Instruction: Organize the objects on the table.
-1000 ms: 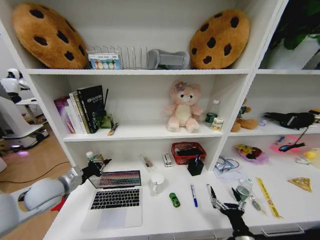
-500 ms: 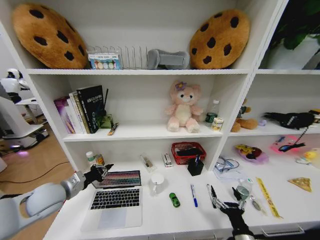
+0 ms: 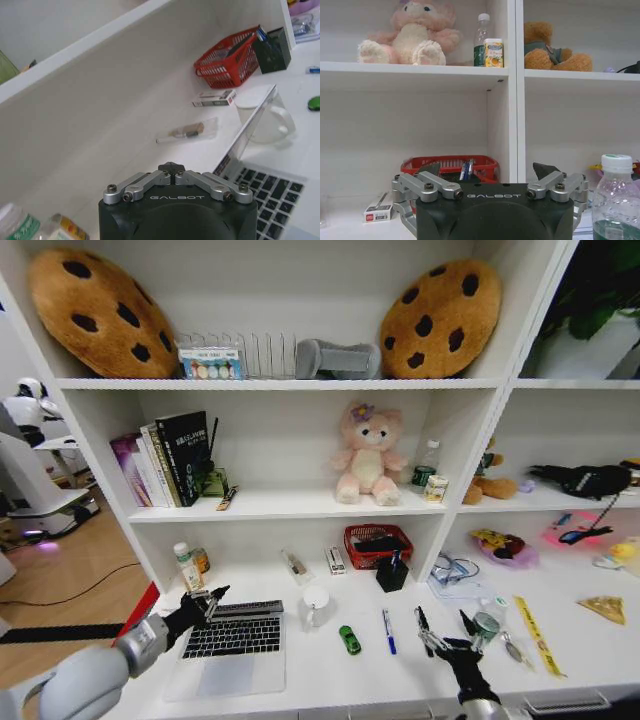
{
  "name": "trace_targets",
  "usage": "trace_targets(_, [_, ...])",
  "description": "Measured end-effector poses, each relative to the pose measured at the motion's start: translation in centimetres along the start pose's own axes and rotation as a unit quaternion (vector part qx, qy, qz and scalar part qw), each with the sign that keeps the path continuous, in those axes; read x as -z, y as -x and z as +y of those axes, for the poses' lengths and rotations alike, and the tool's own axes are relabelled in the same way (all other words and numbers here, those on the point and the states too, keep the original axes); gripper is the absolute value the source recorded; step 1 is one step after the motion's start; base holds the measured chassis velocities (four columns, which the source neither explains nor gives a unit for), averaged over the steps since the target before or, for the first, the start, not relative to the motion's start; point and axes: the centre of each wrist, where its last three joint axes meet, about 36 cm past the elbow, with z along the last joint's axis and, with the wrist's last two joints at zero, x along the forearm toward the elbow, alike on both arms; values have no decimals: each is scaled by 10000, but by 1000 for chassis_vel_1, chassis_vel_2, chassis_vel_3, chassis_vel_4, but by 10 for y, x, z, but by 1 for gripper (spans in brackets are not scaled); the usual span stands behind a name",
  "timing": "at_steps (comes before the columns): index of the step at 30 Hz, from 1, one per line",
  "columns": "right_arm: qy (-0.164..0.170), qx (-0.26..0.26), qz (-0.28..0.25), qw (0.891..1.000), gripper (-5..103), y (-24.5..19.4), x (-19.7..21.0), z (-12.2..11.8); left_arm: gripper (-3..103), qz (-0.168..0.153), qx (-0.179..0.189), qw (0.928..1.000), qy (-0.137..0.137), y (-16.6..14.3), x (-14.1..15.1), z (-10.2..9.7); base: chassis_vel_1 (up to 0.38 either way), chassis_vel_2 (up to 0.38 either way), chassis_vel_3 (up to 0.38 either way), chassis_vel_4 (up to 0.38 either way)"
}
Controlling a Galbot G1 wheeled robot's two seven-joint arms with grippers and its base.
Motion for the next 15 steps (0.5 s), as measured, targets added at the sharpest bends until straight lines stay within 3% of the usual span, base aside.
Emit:
trace_targets(1, [0, 0, 0, 10000, 100, 0, 0, 0, 0, 0, 0, 10000, 0, 0, 0, 0, 0, 0, 0, 0])
trace_targets(5, [-14, 28, -46, 10000, 100, 1, 5, 2, 0, 266, 128, 9993, -212, -54, -29, -47, 0, 0, 0, 0])
trace_targets(10, [-50, 75, 3, 10000, 100, -4, 4, 5, 0, 304, 332, 9982, -385, -68, -40, -72, 0, 0, 0, 0])
trace_targets(12, [-101, 97, 48, 9999, 100, -11, 3, 6, 0, 292, 540, 9964, -590, -72, -47, -94, 0, 0, 0, 0])
trace_targets(15, [-121, 101, 59, 9999, 100, -15, 3, 6, 0, 278, 752, 9937, -786, -72, -50, -108, 0, 0, 0, 0])
